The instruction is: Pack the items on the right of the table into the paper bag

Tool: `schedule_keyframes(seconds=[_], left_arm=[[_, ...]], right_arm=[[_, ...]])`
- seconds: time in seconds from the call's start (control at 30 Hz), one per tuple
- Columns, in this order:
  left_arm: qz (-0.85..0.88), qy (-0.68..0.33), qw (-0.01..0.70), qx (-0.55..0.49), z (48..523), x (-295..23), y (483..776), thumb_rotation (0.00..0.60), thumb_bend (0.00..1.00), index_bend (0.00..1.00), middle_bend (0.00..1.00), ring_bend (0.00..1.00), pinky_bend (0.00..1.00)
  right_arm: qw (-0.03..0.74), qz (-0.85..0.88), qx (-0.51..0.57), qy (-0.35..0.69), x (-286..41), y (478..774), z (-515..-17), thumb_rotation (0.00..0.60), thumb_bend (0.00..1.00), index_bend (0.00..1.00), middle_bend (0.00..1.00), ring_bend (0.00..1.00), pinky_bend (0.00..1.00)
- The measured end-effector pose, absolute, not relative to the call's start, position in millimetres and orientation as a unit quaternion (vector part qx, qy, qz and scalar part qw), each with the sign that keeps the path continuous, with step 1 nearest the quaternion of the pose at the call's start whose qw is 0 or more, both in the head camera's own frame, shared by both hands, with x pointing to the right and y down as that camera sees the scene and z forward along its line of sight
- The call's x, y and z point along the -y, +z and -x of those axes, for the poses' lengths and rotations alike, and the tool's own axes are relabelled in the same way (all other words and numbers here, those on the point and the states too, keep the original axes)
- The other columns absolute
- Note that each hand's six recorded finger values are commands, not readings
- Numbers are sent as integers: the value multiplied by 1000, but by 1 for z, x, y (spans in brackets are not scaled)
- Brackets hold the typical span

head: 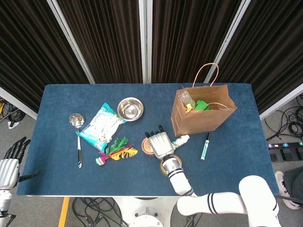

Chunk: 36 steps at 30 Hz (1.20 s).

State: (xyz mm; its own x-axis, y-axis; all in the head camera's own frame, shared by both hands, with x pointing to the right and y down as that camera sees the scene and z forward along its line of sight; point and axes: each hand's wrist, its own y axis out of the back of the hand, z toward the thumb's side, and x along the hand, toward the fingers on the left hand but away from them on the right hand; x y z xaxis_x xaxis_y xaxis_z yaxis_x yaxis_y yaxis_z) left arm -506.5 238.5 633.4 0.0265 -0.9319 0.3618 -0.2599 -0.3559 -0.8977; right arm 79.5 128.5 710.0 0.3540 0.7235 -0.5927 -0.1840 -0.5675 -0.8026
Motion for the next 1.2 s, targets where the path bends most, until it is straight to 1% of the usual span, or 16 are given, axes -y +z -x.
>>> schedule_keyframes(seconds=[0.3, 0.4, 0.73, 1.2], left_arm=[[641, -518, 325, -464, 503, -237, 633, 600, 169, 101, 122, 24, 147], [641, -519, 324, -463, 503, -237, 634, 600, 169, 101, 122, 24, 147], [643, -516, 325, -463, 502, -235, 634, 600, 169, 101, 122, 23, 147], [643, -520, 320, -463, 504, -237, 636, 600, 169, 101, 122, 24, 147]], right_arm=[[436, 704, 210, 520, -120, 697, -84, 600, 21, 224, 451, 376, 139], [438, 706, 217, 513, -117, 693, -83, 600, 43, 233, 450, 376, 149], [458, 704, 238, 488, -108, 671, -82, 600, 56, 257, 464, 394, 185], [459, 697, 230, 501, -111, 681, -94, 600, 69, 262, 466, 396, 188]])
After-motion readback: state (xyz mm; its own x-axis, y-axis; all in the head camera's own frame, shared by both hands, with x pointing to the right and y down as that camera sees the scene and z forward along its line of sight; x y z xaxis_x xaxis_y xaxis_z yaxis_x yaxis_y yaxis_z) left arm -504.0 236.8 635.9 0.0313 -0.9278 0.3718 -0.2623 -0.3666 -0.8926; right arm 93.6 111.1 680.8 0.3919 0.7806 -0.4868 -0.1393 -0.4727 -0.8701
